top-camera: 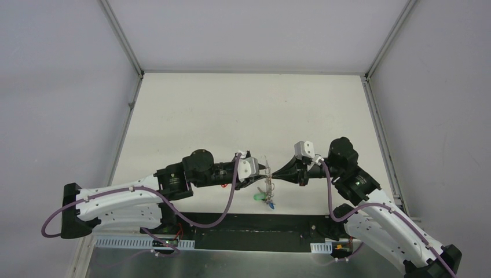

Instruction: Put the keys on the keyring

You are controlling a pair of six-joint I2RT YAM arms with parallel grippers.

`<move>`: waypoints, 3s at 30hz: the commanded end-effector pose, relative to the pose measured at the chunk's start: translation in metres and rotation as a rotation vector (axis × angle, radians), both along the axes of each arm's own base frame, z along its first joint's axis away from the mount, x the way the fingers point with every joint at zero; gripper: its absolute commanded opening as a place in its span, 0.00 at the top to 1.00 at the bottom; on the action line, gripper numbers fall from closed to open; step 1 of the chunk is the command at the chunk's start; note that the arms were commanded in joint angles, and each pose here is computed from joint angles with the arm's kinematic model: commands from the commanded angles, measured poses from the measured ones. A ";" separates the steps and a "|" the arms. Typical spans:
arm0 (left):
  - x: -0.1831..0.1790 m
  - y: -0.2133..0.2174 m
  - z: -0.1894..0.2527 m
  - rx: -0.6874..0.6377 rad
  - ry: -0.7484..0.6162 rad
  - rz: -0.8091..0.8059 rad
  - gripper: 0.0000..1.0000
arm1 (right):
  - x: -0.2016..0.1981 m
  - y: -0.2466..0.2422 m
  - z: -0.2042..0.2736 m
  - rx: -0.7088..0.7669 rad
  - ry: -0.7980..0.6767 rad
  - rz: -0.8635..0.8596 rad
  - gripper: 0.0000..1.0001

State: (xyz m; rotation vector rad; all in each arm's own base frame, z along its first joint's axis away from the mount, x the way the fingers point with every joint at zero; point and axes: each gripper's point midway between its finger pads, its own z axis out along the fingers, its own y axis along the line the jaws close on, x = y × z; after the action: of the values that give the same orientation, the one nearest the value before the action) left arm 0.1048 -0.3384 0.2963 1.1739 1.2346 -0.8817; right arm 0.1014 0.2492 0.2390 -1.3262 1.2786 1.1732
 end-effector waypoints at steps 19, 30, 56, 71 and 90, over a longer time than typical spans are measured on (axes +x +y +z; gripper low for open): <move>-0.004 -0.021 -0.012 0.013 0.016 -0.047 0.85 | -0.002 0.002 0.029 0.072 -0.066 0.016 1.00; 0.000 -0.015 -0.009 0.003 0.007 -0.016 1.00 | 0.004 0.002 0.030 0.072 -0.060 -0.031 0.74; -0.008 0.138 0.049 -0.087 -0.090 0.197 1.00 | 0.130 0.005 -0.002 -0.090 0.612 -0.792 0.00; -0.036 0.184 0.064 -0.057 -0.020 0.140 1.00 | 0.099 0.108 -0.116 -0.467 0.635 -0.363 0.27; -0.051 0.193 0.056 -0.055 0.079 0.102 1.00 | 0.082 0.165 -0.191 -0.758 0.464 -0.348 0.56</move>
State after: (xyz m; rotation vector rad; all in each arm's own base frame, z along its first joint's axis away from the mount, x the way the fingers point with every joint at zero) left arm 0.0660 -0.1488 0.3280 1.0654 1.3755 -0.7910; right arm 0.1724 0.4075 0.0428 -1.2595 2.3932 0.8646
